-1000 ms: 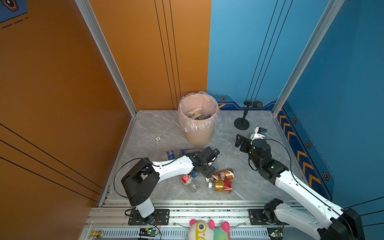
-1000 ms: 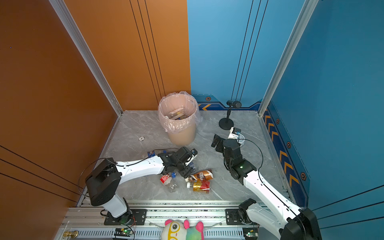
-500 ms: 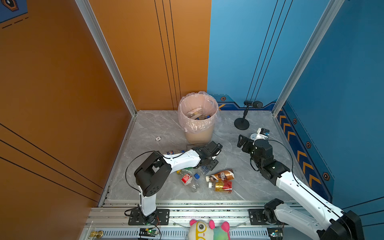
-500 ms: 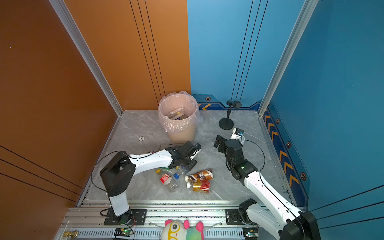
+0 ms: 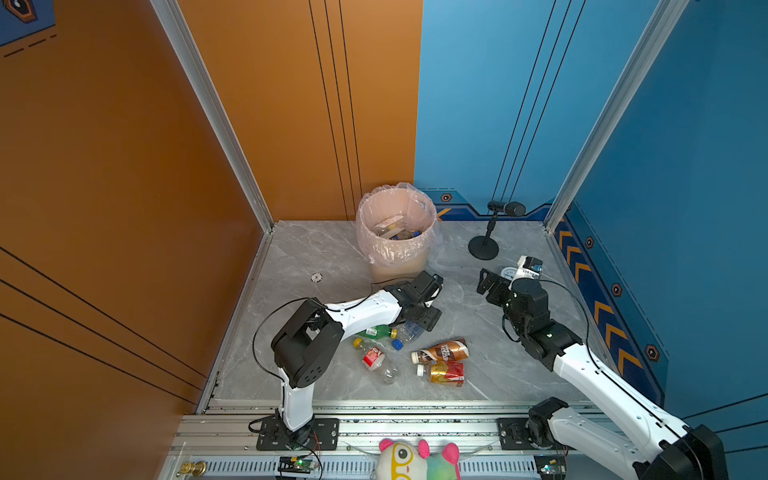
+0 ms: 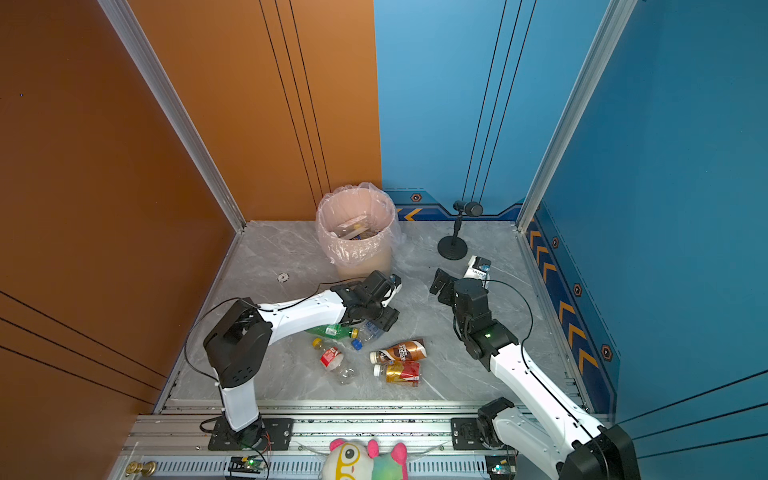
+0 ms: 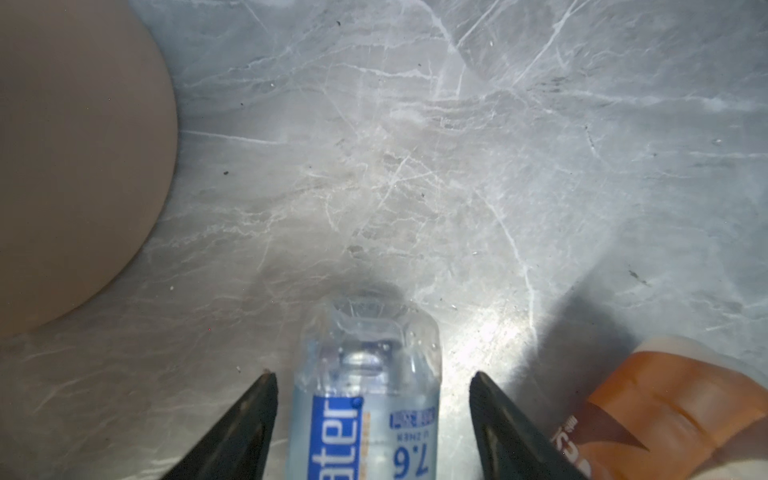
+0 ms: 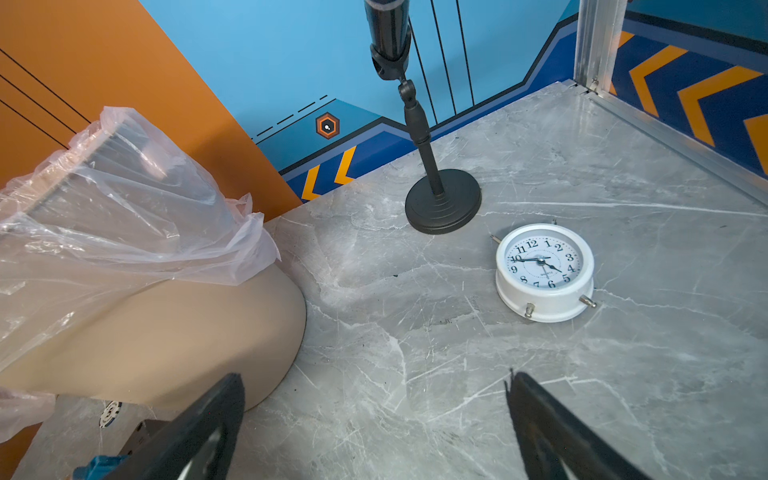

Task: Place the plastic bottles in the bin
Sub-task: 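Close the left gripper on the soda water bottle's neck, then lift the soda water bottle and carry it over the bin with the left gripper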

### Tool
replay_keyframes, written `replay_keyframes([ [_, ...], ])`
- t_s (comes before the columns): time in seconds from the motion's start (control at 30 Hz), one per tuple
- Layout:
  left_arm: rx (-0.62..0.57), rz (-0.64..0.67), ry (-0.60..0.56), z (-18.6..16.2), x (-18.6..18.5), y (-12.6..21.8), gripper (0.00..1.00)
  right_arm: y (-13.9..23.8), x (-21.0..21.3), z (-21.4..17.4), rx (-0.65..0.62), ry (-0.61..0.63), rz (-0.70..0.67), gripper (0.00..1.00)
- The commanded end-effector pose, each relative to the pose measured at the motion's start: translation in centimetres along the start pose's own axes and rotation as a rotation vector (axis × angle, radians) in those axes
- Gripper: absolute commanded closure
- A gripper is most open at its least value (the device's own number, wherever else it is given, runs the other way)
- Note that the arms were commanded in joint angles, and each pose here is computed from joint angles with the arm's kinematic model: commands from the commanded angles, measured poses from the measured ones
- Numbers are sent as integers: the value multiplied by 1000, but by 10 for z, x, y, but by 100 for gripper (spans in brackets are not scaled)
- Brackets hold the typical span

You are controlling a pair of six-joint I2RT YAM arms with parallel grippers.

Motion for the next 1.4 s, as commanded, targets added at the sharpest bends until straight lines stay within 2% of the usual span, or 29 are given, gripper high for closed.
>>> replay_keyframes([
  [0.0,46,-19,43,-17,0,13,24,2,-5,-2,10,-15,-2,0],
  [0.27,116,-13,66,-46,-3,2,22,5,-6,2,-1,-17,-9,0],
  [0.47,115,-30,66,-36,-8,-10,41,12,-8,12,-26,-18,-10,0],
  [0.7,80,-43,63,-18,-10,-8,52,18,-14,17,-46,-25,-22,0],
  [0.8,45,-41,74,-8,-8,3,55,18,-15,17,-43,-25,-22,0],
  [0.9,-40,-44,79,13,-7,31,55,17,-16,17,-43,-29,-22,0],
  [1.0,-189,-72,104,44,-4,80,56,17,-15,18,-46,-34,-19,0],
  [1.13,-476,-93,105,79,1,163,57,14,-15,17,-42,-44,-13,0],
  [1.27,-728,-21,98,85,17,228,60,11,-15,13,-32,-51,-9,0],
  [1.37,-795,56,110,78,35,253,60,9,-14,12,-24,-52,-8,0],
])
Point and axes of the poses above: each gripper's point midway between its finger pads, its own y axis back along the fingers, its own x axis along the line the jaws close on, z = x × y, the point moved 1 cm from there along y, back along the fingers, and after that the axes turned 9 degrees about -y, right-handed, at the moved point
